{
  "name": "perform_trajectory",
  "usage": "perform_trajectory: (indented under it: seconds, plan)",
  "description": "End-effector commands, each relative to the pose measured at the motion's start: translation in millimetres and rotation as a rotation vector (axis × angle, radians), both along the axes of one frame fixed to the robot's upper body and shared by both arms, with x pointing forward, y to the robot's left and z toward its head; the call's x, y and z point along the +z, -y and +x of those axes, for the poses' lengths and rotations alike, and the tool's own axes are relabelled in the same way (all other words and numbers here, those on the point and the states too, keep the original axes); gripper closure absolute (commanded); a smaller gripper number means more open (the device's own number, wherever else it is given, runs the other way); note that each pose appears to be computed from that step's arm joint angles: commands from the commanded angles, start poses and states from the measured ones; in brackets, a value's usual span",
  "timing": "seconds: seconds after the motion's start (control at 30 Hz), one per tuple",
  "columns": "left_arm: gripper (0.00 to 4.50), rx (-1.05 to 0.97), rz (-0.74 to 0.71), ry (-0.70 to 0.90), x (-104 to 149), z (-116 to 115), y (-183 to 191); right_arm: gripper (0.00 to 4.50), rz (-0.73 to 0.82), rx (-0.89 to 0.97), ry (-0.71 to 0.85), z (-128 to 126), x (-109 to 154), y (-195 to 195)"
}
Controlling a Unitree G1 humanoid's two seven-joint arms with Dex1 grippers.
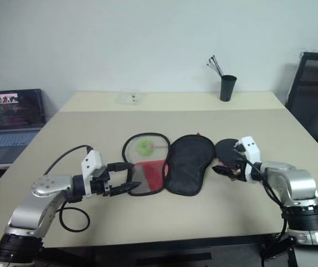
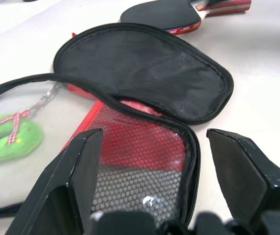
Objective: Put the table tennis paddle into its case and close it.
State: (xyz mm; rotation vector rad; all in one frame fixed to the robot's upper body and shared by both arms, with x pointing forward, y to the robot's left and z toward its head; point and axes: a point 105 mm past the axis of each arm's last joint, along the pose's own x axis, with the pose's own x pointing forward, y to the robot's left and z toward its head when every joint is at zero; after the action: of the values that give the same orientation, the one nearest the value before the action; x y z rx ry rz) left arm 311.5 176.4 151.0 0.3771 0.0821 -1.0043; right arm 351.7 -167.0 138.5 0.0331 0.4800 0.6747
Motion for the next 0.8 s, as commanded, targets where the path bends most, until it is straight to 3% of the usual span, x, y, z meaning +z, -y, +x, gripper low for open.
perform_trajectory:
  seconds: [0.03,0.27,0.63,0.8]
  plan:
    - [0.8,-0.015,-0.012,0.058,16,-1,3,0.02,0.019,0.0,0.018,1,4,-10]
    - [0.8,-0.003,-0.012,0.059,16,-1,2,0.02,0.103,0.033,-0.043,1,-7,-39]
    - [0.8,-0.032,-0.07,0.022,24,-10,8,0.02,0.113,0.084,-0.068,4,-21,-73]
    - [0.8,-0.026,-0.064,0.019,24,-10,9,1.66,0.096,0.064,-0.052,10,-18,-70]
